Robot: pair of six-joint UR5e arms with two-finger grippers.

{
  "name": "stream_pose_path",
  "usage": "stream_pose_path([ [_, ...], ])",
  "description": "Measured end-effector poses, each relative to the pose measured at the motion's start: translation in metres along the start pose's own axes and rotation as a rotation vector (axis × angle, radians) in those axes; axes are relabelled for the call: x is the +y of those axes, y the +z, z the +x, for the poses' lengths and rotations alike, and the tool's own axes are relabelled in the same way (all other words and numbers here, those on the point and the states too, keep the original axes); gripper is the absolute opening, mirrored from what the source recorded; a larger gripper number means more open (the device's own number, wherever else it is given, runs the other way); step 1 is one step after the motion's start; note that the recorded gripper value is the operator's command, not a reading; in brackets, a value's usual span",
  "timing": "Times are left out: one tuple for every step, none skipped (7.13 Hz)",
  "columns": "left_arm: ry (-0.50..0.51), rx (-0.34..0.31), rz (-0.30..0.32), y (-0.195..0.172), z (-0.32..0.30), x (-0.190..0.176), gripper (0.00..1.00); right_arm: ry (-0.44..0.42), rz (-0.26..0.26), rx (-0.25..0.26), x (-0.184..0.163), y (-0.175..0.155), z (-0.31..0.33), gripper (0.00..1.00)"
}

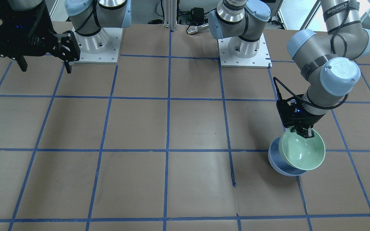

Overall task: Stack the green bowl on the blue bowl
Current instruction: 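Lower the green bowl into the blue bowl with the left gripper, then open the left gripper to release the green bowl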

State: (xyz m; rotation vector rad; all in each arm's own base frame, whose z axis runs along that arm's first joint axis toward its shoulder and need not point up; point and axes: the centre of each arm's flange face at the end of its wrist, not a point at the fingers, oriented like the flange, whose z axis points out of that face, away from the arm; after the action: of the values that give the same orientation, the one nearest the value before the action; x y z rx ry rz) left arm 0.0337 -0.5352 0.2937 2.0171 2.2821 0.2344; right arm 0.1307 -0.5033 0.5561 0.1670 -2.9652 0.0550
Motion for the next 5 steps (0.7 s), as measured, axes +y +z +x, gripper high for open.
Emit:
stream_pose_path([
  [-0.002, 0.01, -0.006, 0.0055, -0.0016, 0.0001, 0.0, 0.0, 0.0, 0.0, 0.0, 0.0, 0.0, 1.0],
  [-0.005, 0.018, -0.006, 0.0105, -0.0038, -0.0005, 0.0, 0.0, 0.0, 0.0, 0.0, 0.0, 0.0, 1.0],
  [-0.008, 0.02, -0.004, 0.013, -0.0057, -0.0019, 0.79, 0.0, 0.0, 0.0, 0.0, 0.0, 0.0, 1.0],
  [-0.009, 0.021, -0.002, 0.0144, -0.0066, -0.0037, 0.9, 0.0, 0.0, 0.0, 0.0, 0.0, 0.0002, 1.0],
  [-0.009, 0.019, 0.007, 0.0147, -0.007, -0.0061, 0.95, 0.0, 0.0, 0.0, 0.0, 0.0, 0.0002, 1.0],
])
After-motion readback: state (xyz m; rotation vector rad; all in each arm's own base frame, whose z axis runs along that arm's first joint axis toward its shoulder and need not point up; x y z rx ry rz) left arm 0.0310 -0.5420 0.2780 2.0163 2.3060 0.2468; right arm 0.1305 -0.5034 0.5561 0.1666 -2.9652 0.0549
